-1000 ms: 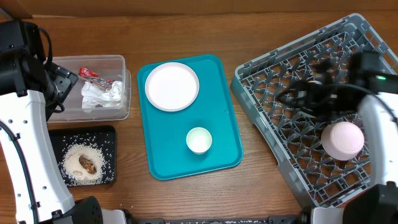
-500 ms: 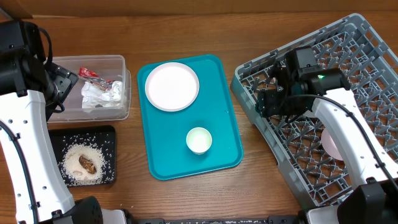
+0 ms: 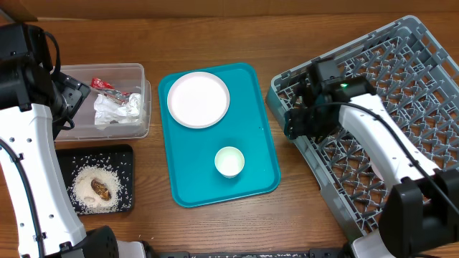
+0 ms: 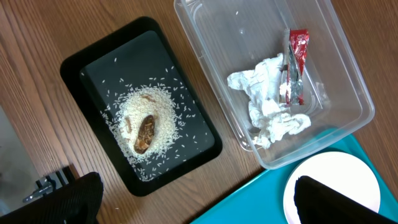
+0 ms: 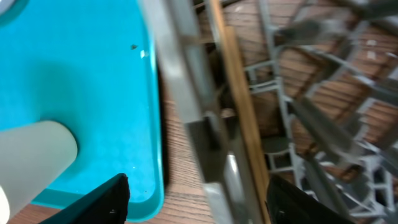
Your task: Sort waste into correct bins and load items into the dishwasher
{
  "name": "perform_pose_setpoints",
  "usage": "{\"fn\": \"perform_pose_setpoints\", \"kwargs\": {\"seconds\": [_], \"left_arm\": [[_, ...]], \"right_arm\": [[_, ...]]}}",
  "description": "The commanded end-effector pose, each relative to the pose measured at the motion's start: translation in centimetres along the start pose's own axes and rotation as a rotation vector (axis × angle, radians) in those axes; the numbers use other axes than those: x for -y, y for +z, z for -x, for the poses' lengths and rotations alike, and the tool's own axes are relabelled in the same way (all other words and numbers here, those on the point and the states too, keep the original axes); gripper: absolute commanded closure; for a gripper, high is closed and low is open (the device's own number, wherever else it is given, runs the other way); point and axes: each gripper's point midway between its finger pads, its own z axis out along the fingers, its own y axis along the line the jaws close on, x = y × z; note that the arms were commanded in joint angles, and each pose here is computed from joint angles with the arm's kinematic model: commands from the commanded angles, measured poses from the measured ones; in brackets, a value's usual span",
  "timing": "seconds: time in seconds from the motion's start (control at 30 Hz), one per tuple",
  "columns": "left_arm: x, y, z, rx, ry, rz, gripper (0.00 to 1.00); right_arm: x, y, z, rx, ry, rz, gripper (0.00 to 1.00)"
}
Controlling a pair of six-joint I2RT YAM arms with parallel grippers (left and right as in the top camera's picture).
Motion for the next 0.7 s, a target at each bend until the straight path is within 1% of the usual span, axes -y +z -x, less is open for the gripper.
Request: {"fn": "perform_pose_setpoints", "kwargs": {"seconds": [0.0,0.13,0.37,0.43,0.67], "left_arm": [[0.0,0.0,0.0,0.001,-0.017,0.002,0.0],[0.0,0.0,0.0,0.001,-0.017,0.002,0.0],[0.0,0.0,0.0,0.001,-0.017,0.002,0.0],[0.0,0.0,0.0,0.001,-0.017,0.002,0.0],[0.0,0.0,0.0,0.001,-0.017,0.002,0.0]], "right_arm": [[0.0,1.5,-0.1,-0.026,-0.027,-0.029,0.34],[0.4,2.2,0.5,-0.018,-0.017,-0.048,0.36],[0.6,3.3,1.2,0.006,0.009,-0.052,0.53],[0.5,3.6,1.6,0.026,0.025,-0.048,0.59],[0.1,3.4,4.0,0.127,0.079,-0.028,0.73]]}}
